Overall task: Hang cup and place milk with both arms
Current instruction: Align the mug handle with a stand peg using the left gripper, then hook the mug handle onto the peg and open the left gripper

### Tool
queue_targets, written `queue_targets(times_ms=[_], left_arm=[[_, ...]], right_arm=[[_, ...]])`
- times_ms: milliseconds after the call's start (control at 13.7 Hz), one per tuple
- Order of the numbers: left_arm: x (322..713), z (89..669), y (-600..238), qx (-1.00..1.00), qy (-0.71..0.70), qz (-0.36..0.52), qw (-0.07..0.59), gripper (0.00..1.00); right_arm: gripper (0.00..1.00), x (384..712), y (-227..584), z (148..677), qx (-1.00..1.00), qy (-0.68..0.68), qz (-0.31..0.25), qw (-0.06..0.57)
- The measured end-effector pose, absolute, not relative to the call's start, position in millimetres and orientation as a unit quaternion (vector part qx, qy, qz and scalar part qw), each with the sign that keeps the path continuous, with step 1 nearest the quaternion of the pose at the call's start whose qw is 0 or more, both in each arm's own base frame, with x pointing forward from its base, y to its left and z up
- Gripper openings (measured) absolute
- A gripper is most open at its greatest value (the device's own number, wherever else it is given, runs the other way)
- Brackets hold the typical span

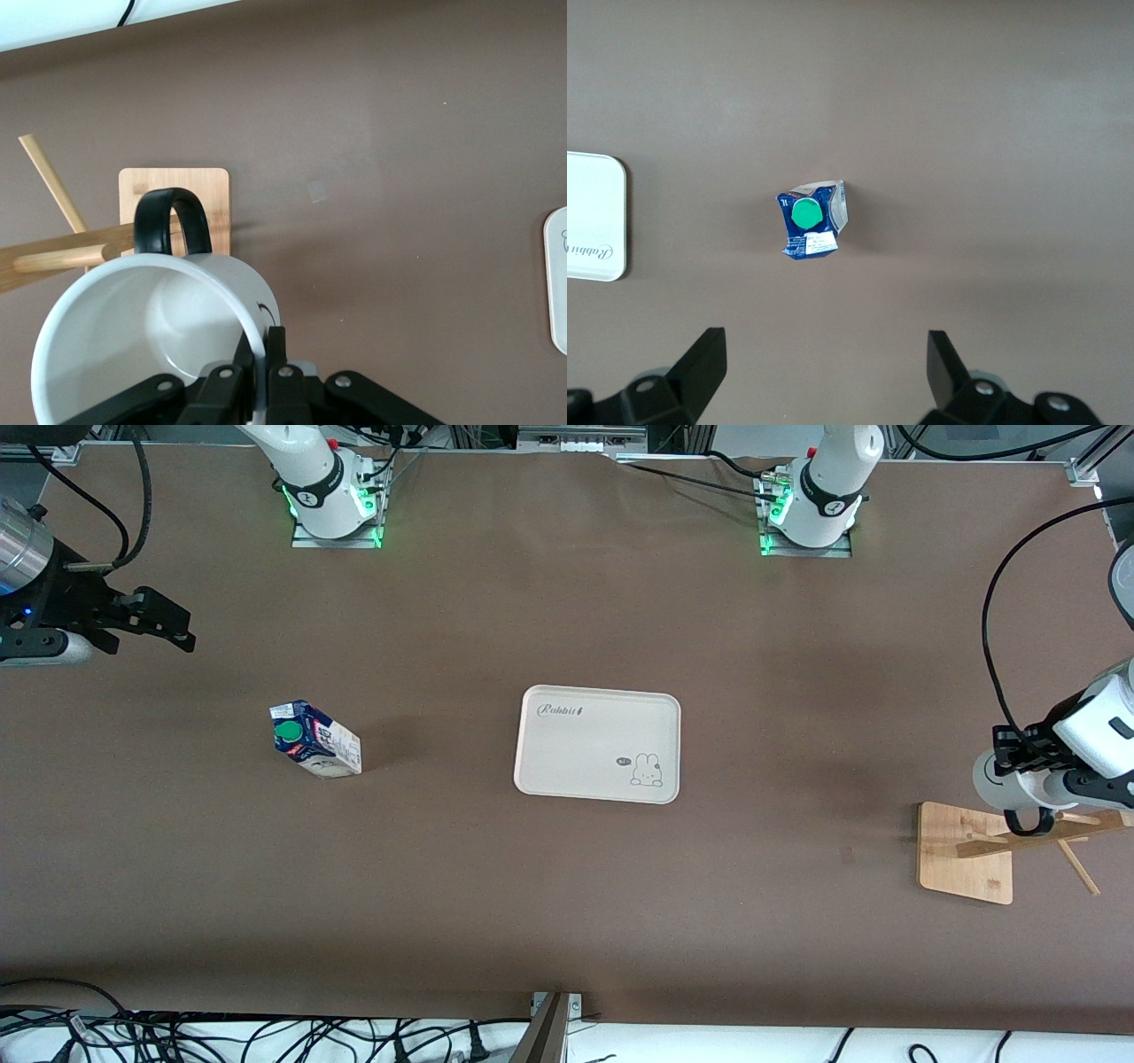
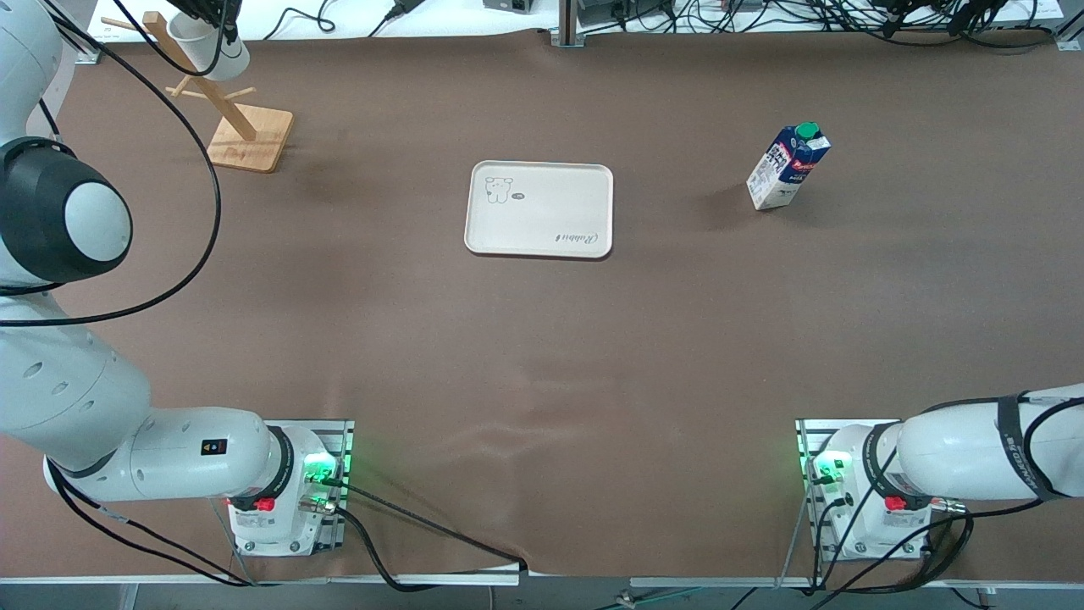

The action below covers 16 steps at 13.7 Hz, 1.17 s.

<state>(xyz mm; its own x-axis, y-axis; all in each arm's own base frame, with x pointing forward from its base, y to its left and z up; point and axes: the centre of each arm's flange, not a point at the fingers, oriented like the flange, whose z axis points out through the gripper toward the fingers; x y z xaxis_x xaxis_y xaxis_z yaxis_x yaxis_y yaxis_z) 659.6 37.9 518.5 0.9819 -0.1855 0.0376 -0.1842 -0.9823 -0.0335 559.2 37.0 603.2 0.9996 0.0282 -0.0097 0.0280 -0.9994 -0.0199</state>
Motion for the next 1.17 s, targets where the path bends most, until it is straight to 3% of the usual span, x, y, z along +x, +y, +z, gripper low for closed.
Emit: queue_targets(times_ms=[366, 878, 1171], left_arm=[[659, 519, 52, -0.993, 0.105, -0.016, 0.045, 0.07], [659, 501, 95, -0.995, 0.09, -0.002, 0.035, 0.07], [661, 497, 92, -0.996, 0.087, -0.003, 0.023, 0.4]], right_arm=[[1.0, 559, 39, 603, -1.0, -0.016, 0.005, 0.01], [1.0, 559, 41, 603, -1.0, -0.018, 0.005, 0.012], [1.0, 559, 45, 603, -1.0, -0.019, 0.005, 0.021]])
